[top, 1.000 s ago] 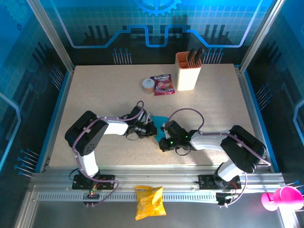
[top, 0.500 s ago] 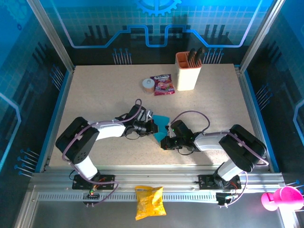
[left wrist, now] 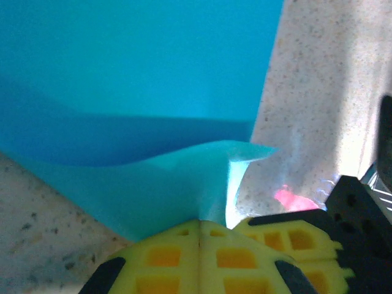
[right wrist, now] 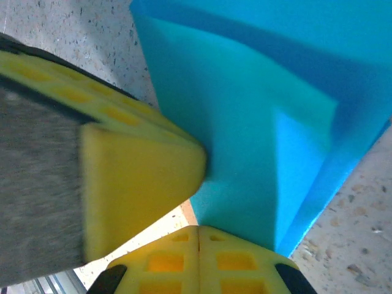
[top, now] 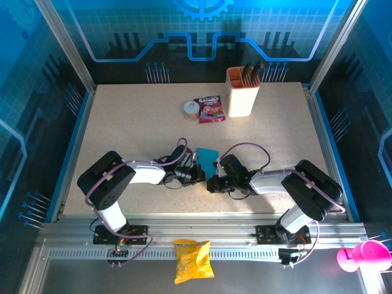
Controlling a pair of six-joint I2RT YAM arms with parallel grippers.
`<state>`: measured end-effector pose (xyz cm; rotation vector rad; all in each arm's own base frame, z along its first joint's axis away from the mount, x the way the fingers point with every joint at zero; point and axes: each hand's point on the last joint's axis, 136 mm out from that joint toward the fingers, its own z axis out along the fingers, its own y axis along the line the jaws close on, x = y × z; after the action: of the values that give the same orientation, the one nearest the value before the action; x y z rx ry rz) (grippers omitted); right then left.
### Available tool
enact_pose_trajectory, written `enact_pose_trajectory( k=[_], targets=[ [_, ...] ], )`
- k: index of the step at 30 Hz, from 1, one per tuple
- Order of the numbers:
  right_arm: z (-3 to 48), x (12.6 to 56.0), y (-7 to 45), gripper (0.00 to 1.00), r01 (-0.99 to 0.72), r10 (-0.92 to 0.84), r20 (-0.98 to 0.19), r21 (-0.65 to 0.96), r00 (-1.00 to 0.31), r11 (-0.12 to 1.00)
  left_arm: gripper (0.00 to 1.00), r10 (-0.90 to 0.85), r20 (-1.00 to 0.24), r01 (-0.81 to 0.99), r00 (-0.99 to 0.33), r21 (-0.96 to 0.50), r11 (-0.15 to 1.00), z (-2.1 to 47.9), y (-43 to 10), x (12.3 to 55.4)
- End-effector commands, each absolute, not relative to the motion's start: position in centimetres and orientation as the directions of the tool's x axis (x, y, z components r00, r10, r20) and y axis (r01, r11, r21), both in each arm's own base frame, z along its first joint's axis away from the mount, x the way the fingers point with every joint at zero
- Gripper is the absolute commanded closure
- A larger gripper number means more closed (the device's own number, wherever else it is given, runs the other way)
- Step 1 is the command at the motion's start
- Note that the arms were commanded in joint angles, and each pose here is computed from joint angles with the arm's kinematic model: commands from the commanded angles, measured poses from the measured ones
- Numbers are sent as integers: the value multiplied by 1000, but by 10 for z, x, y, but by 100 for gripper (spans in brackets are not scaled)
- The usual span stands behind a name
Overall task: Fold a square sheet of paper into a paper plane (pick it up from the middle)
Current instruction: Third fold the triangle at the center of the table.
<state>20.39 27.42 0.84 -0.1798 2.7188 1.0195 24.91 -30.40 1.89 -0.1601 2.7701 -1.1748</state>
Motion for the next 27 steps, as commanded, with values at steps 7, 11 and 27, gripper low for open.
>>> enact_pose_trajectory(
  k=[7,11,27],
  targets=[
    [-60,155,208,100,-30,-21,-28,398,-999,917,100,-265,-63,-169,-962,-626,761,-6,-284,259],
    [-63,152,203,100,-23,-17,-17,377,-1000,926,100,-310,-65,-218,-949,-575,788,-7,-271,264],
    [-78,144,196,100,4,-5,24,349,-1000,937,100,-399,-95,-311,-912,-473,824,-11,-220,311]
  ],
)
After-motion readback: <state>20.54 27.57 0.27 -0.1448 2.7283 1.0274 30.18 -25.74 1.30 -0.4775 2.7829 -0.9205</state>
